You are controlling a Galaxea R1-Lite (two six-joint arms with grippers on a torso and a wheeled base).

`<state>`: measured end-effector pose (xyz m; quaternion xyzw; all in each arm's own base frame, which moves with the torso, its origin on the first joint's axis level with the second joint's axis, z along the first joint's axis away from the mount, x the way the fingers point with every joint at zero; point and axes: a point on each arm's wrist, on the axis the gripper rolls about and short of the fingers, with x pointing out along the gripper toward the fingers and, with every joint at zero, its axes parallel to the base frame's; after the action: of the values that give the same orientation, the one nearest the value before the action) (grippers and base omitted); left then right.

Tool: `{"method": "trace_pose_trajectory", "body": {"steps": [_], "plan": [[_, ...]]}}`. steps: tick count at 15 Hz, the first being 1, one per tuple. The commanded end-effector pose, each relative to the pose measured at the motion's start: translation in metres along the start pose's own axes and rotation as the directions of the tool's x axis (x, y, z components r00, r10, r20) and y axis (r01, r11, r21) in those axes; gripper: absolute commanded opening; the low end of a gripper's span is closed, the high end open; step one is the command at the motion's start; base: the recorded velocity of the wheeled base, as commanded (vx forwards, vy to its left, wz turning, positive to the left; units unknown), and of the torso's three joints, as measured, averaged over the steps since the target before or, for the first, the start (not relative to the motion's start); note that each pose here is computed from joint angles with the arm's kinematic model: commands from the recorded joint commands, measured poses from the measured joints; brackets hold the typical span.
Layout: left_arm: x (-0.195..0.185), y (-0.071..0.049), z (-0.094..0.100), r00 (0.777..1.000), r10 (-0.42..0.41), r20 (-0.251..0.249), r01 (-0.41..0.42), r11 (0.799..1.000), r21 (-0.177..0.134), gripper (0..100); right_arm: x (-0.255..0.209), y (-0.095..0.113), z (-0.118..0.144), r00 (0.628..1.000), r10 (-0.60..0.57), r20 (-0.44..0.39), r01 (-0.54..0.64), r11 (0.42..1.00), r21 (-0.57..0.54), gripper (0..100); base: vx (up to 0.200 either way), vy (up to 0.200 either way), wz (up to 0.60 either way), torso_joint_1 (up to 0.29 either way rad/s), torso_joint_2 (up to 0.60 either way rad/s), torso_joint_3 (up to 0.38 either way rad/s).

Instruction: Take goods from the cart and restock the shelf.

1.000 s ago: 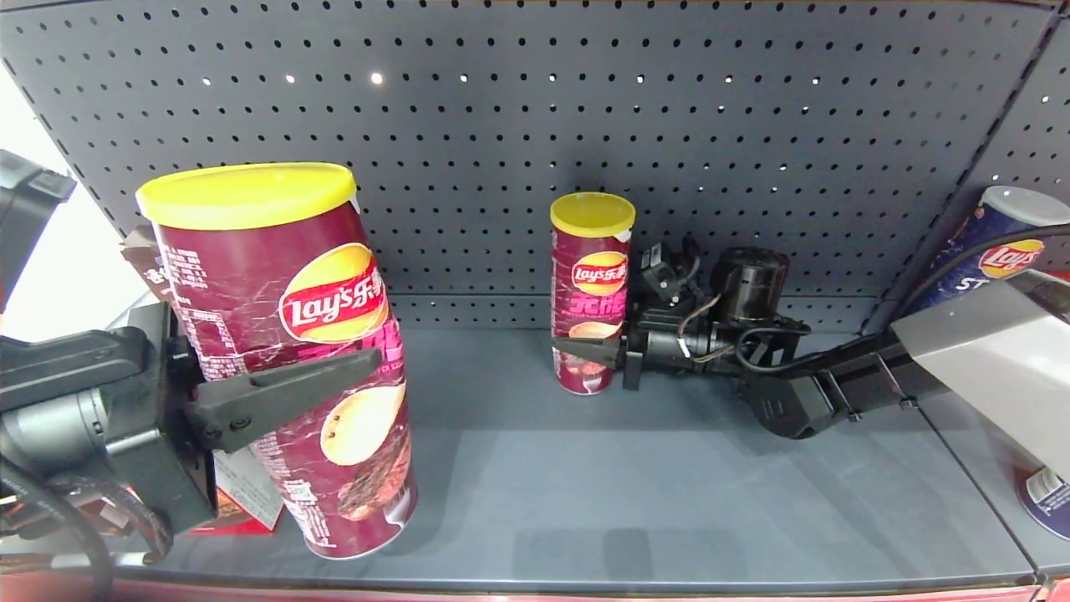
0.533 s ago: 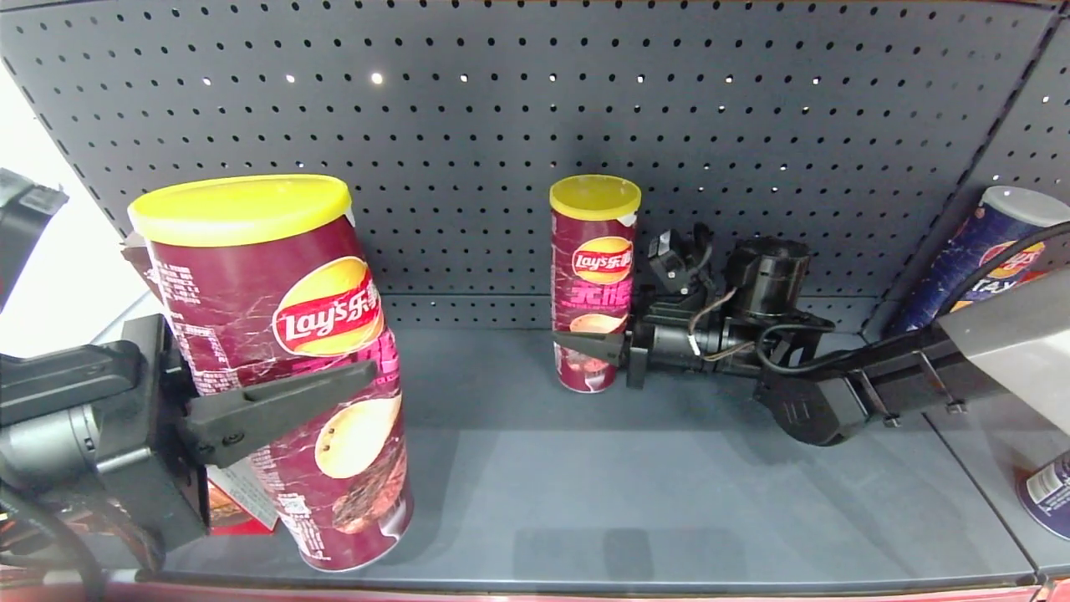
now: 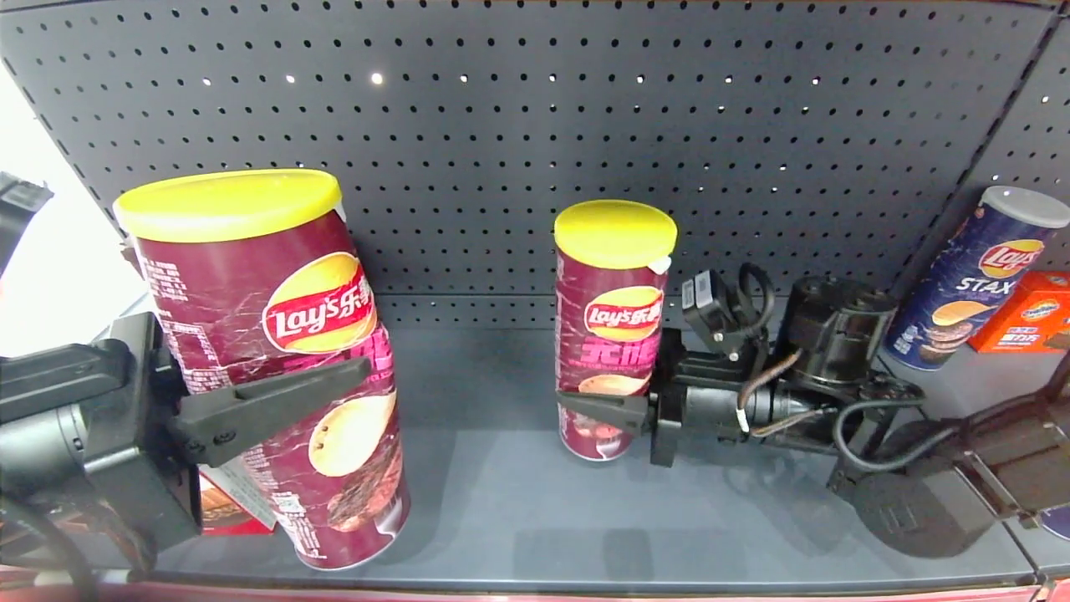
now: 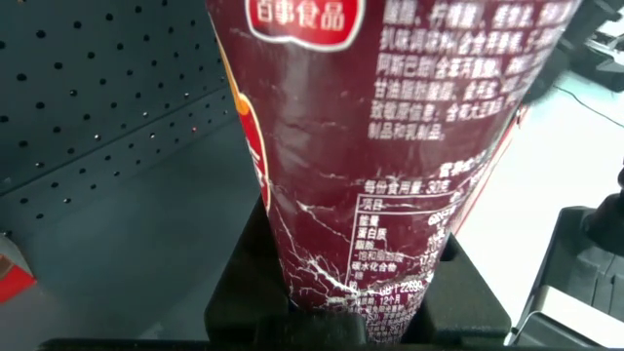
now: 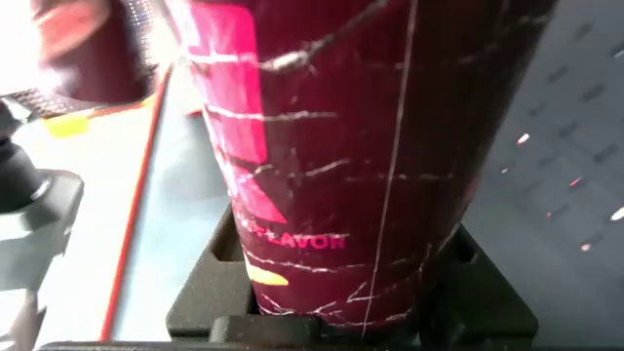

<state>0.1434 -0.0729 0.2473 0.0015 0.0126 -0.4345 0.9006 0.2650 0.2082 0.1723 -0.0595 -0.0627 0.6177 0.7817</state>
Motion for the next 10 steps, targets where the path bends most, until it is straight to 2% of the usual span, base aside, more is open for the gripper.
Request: {"method": "trace_pose_trajectory", "body": {"steps": [1, 6, 10], "plan": [[0.0, 0.0, 0.0, 1.0, 0.0, -0.002, 0.0, 1.0, -0.001, 0, -0.016, 0.032, -0.004, 1.0, 0.007, 0.003, -0.007, 1.0, 0.0, 0, 0.0, 0.0, 0.0, 0.0, 0.0, 0.0], [0.0, 0.0, -0.001, 1.0, 0.003, -0.003, -0.003, 1.0, -0.002, 0, -0.032, 0.048, -0.024, 1.0, 0.01, -0.018, -0.01, 1.0, 0.016, 0, 0.0, 0.0, 0.0, 0.0, 0.0, 0.0], [0.0, 0.0, 0.0, 1.0, 0.003, 0.0, -0.003, 1.0, 0.0, 0, -0.032, 0.05, -0.038, 0.999, 0.014, -0.036, -0.013, 1.0, 0.029, 0, 0.0, 0.0, 0.0, 0.0, 0.0, 0.0]]}}
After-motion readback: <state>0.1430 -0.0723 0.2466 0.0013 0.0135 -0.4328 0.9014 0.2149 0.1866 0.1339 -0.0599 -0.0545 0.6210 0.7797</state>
